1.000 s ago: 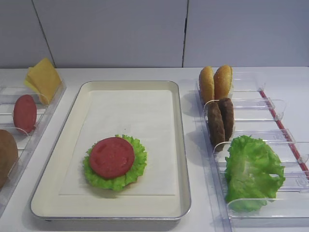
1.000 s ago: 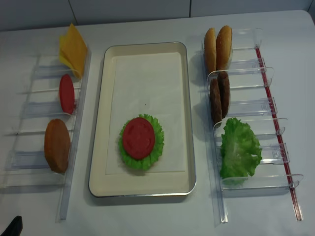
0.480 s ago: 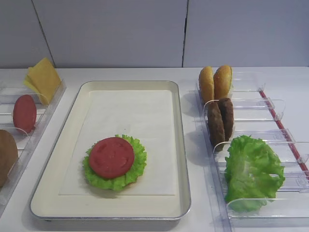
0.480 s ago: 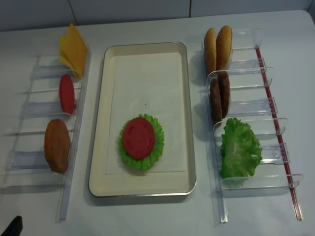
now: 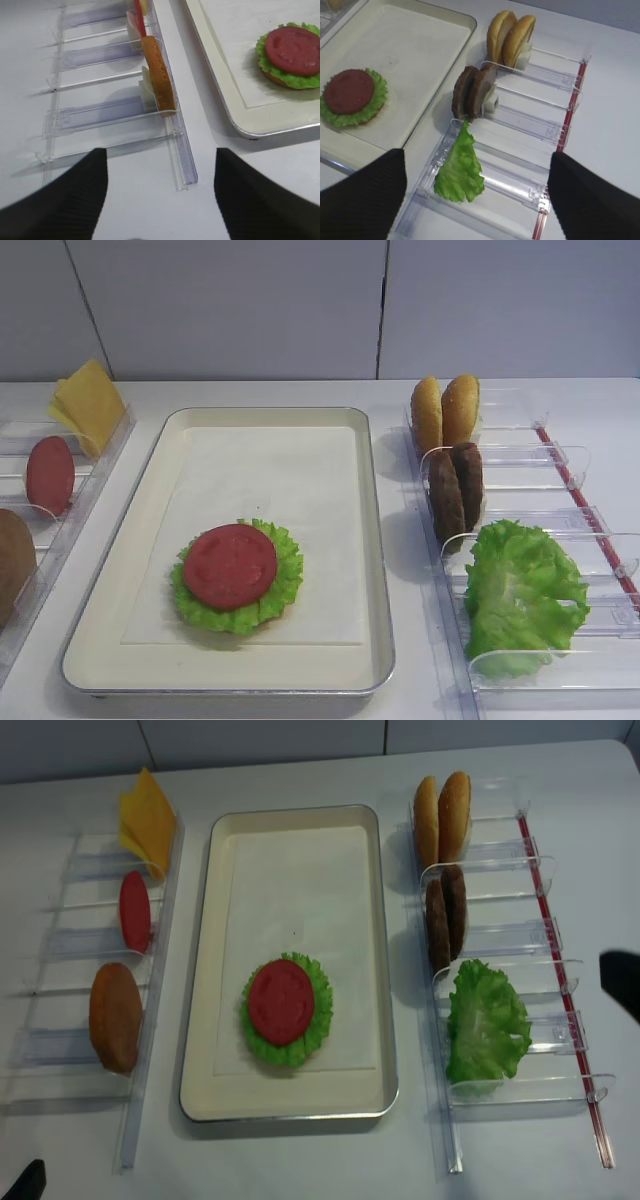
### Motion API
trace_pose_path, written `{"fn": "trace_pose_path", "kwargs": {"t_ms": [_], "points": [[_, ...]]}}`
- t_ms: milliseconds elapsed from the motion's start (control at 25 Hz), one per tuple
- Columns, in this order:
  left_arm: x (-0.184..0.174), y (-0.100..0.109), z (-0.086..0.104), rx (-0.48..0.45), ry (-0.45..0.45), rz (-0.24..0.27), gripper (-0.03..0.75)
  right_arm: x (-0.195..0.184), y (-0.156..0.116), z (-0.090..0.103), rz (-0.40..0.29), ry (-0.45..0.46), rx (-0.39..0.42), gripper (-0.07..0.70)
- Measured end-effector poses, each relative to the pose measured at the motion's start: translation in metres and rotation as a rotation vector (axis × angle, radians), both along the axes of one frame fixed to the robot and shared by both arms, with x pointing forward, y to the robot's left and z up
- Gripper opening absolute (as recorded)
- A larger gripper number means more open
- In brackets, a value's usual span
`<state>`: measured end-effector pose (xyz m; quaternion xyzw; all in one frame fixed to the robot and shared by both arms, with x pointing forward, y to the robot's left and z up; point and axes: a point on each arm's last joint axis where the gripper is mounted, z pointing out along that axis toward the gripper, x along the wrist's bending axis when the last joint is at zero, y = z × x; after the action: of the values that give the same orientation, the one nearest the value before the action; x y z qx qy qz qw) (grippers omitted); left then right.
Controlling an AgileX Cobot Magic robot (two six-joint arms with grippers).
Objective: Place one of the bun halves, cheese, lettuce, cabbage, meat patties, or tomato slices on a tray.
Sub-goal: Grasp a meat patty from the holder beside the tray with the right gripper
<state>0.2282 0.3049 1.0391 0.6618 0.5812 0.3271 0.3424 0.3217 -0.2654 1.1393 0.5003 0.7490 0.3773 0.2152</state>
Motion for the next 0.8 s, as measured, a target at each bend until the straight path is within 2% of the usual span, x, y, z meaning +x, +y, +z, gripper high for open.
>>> {"fn": "trace_pose_path", "kwargs": {"t_ms": [240,400,640,800], "points": [[0.0,0.0,0.0,0.0,0.0,0.0,0.465,0.038,0.013,0.017,0.084,0.054,-0.021,0.607],[0.0,0.0,0.0,0.0,0.0,0.0,0.465,0.063,0.029,0.012,0.123,0.143,-0.051,0.607],[0.0,0.0,0.0,0.0,0.0,0.0,0.465,0.101,0.068,-0.007,0.101,0.3,-0.131,0.607],[0.0,0.0,0.0,0.0,0.0,0.0,0.465,0.128,0.1,-0.024,0.055,0.394,-0.149,0.607]]}}
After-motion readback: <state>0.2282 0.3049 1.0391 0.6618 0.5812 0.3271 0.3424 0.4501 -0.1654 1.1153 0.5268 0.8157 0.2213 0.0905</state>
